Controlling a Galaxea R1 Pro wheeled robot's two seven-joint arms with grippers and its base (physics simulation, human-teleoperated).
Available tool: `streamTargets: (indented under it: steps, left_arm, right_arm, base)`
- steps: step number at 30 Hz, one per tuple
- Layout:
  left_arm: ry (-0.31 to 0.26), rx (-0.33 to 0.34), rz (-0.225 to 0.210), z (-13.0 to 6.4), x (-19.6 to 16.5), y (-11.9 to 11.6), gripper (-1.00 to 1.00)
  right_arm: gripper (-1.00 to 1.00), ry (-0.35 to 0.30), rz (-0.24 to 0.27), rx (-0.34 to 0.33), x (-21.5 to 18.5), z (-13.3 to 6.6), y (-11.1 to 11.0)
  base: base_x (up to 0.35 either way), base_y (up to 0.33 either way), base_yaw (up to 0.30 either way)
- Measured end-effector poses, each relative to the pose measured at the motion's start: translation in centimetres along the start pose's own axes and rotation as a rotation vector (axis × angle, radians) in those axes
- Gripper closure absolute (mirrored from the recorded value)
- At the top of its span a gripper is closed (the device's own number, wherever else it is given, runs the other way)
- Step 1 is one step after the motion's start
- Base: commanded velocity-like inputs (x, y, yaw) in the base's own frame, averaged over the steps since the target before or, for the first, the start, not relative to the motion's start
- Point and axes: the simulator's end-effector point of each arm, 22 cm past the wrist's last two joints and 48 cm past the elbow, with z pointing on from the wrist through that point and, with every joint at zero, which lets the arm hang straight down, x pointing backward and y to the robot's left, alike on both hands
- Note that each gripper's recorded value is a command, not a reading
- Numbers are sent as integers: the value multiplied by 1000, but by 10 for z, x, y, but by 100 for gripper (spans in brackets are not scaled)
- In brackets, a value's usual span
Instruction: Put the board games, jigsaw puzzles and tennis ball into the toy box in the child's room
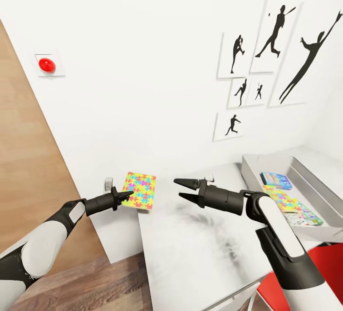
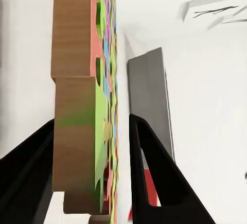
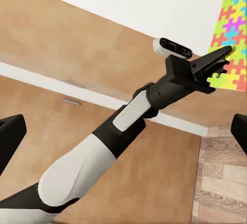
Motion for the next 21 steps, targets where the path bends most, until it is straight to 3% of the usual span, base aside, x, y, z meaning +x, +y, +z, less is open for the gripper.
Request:
streamTargets:
  steps: [21]
  left_arm:
    - [0, -4, 1, -7, -3, -26, 100]
  right_arm:
    - [-100, 14, 18, 10, 3, -3, 19]
  base:
    - [0, 0, 0]
